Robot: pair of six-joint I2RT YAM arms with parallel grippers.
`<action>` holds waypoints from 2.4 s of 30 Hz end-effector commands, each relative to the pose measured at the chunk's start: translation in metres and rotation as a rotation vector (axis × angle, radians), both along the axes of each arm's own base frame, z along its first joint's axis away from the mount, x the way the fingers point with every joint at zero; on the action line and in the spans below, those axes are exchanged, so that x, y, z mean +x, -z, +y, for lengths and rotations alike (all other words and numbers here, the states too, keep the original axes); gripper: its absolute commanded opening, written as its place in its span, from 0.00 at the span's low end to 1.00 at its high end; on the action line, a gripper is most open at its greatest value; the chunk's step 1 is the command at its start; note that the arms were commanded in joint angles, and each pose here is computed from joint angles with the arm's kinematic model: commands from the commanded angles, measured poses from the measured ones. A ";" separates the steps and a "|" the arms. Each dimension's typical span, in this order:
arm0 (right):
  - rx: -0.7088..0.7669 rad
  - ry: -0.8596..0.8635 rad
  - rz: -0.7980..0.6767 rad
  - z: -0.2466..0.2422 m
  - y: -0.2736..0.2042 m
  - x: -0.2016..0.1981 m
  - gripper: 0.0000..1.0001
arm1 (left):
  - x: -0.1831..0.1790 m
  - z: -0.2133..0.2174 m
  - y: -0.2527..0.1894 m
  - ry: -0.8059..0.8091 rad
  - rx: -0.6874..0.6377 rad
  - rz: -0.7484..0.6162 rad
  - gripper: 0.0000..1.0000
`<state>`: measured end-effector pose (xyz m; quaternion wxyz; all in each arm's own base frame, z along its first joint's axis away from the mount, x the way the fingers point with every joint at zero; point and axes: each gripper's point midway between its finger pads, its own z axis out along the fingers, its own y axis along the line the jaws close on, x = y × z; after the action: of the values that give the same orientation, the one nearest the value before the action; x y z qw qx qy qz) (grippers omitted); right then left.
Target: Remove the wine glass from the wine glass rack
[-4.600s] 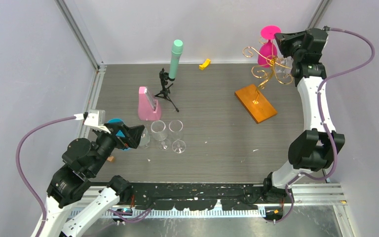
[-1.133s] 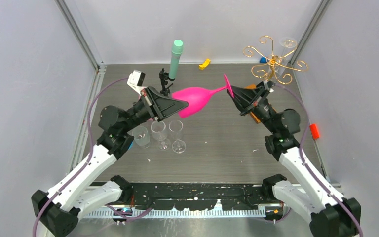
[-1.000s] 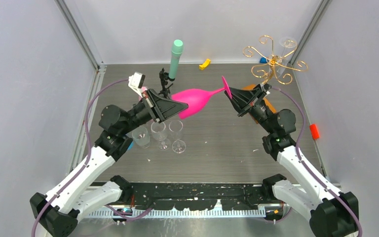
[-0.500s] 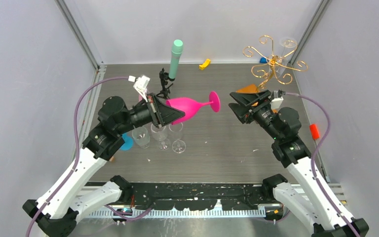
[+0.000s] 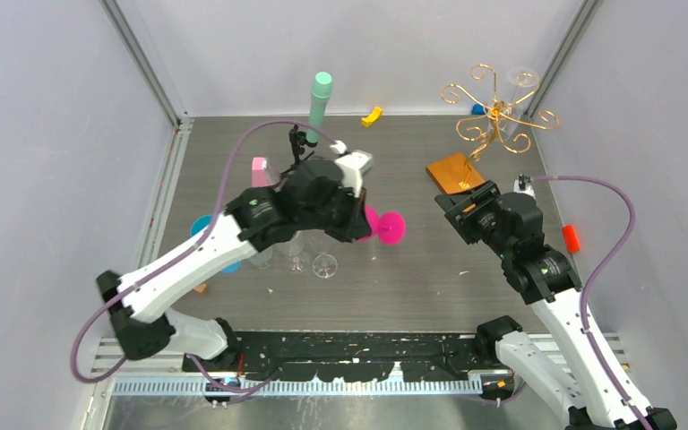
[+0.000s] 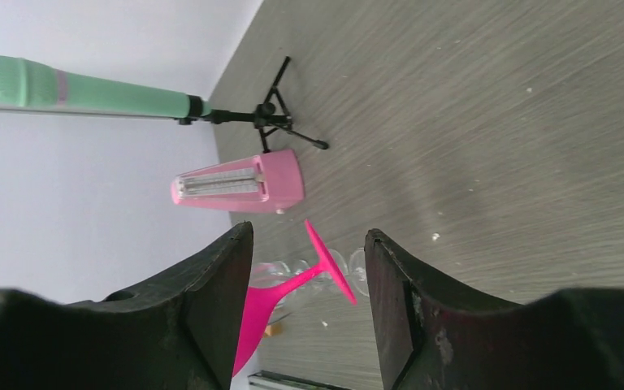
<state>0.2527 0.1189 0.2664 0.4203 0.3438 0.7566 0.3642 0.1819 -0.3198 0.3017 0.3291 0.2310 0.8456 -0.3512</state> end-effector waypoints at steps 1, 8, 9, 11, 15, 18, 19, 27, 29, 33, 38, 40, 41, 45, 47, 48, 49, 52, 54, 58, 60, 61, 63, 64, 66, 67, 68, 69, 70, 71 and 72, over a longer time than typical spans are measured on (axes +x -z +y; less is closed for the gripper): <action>-0.088 0.050 -0.011 -0.017 0.000 -0.001 0.58 | 0.013 0.010 0.035 -0.045 0.359 -0.095 0.00; -0.138 0.058 0.015 -0.023 0.009 -0.004 0.58 | 0.012 -0.006 0.082 0.031 0.635 -0.060 0.00; -0.140 0.058 0.017 -0.023 0.009 -0.004 0.58 | 0.010 -0.006 0.089 0.057 0.663 -0.048 0.00; -0.144 0.056 0.020 -0.024 0.010 -0.006 0.58 | 0.009 -0.006 0.100 0.088 0.708 -0.030 0.00; -0.148 0.059 0.026 -0.025 0.013 -0.009 0.58 | 0.001 -0.009 0.117 0.153 0.748 0.017 0.00; -0.151 0.063 0.026 -0.026 0.015 -0.009 0.58 | -0.005 -0.013 0.130 0.194 0.763 0.060 0.00; -0.152 0.063 0.029 -0.027 0.015 -0.009 0.58 | -0.005 -0.013 0.133 0.196 0.773 0.068 0.00; -0.146 0.058 0.032 -0.025 0.014 -0.010 0.58 | -0.004 -0.019 0.144 0.208 0.777 0.071 0.00; -0.144 0.057 0.032 -0.025 0.014 -0.011 0.58 | -0.005 -0.018 0.146 0.212 0.781 0.079 0.01; -0.137 0.058 0.031 -0.025 0.013 -0.011 0.58 | -0.005 -0.018 0.148 0.215 0.781 0.082 0.13; -0.134 0.060 0.029 -0.025 0.011 -0.011 0.58 | 0.000 -0.021 0.136 0.202 0.746 0.043 0.27; -0.134 0.059 0.030 -0.024 0.011 -0.010 0.58 | 0.003 -0.022 0.130 0.192 0.734 0.023 0.31; -0.134 0.058 0.030 -0.024 0.011 -0.010 0.58 | 0.004 -0.022 0.127 0.188 0.729 0.014 0.32; -0.131 0.059 0.023 -0.024 0.008 -0.010 0.58 | 0.009 -0.022 0.112 0.165 0.702 -0.030 0.40; -0.130 0.057 0.021 -0.024 0.007 -0.010 0.58 | 0.012 -0.021 0.100 0.146 0.677 -0.061 0.46; -0.132 0.056 0.020 -0.024 0.006 -0.010 0.58 | 0.014 -0.020 0.093 0.137 0.662 -0.079 0.49; -0.131 0.055 0.014 -0.024 0.003 -0.010 0.58 | 0.015 -0.019 0.087 0.129 0.651 -0.094 0.52; -0.140 0.045 -0.001 -0.023 -0.003 -0.010 0.59 | 0.017 -0.014 0.066 0.103 0.602 -0.146 0.69; -0.148 0.020 -0.027 -0.021 -0.012 -0.011 0.58 | 0.018 -0.011 0.052 0.076 0.550 -0.182 0.96; -0.150 -0.073 -0.097 -0.007 -0.040 -0.012 0.58 | 0.017 -0.004 0.023 0.042 0.423 -0.251 1.00; -0.129 -0.171 -0.138 0.009 -0.056 -0.016 0.58 | 0.017 0.001 0.010 0.014 0.365 -0.288 1.00; -0.132 -0.193 -0.155 0.012 -0.061 -0.017 0.59 | 0.017 0.005 0.003 -0.003 0.336 -0.309 1.00; -0.123 -0.245 -0.210 0.021 -0.080 -0.016 0.62 | 0.019 0.010 -0.013 -0.039 0.266 -0.356 1.00; -0.118 -0.258 -0.244 0.024 -0.092 -0.014 0.64 | 0.019 0.015 -0.015 -0.060 0.249 -0.374 1.00; -0.138 -0.249 -0.287 0.023 -0.110 -0.009 0.67 | 0.022 0.028 -0.025 -0.114 0.206 -0.417 1.00; -0.157 -0.240 -0.298 0.021 -0.116 -0.007 0.71 | 0.023 0.034 -0.027 -0.140 0.194 -0.435 1.00; -0.173 -0.207 -0.318 0.016 -0.128 -0.001 0.72 | 0.023 0.043 -0.035 -0.168 0.169 -0.456 1.00; -0.196 -0.201 -0.330 0.014 -0.133 0.002 0.74 | 0.024 0.050 -0.035 -0.192 0.163 -0.468 1.00; -0.211 -0.175 -0.348 0.010 -0.145 0.007 0.75 | 0.024 0.061 -0.040 -0.226 0.148 -0.487 1.00; -0.242 -0.149 -0.366 0.005 -0.156 0.012 0.76 | 0.023 0.070 -0.043 -0.253 0.135 -0.500 1.00; -0.273 -0.129 -0.374 0.001 -0.160 0.016 0.77 | 0.022 0.080 -0.040 -0.270 0.134 -0.508 1.00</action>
<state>0.2558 0.1352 0.3724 0.4890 0.1874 0.7660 0.3729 0.1919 -0.2646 0.3066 0.4774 0.2840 0.8137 -0.1715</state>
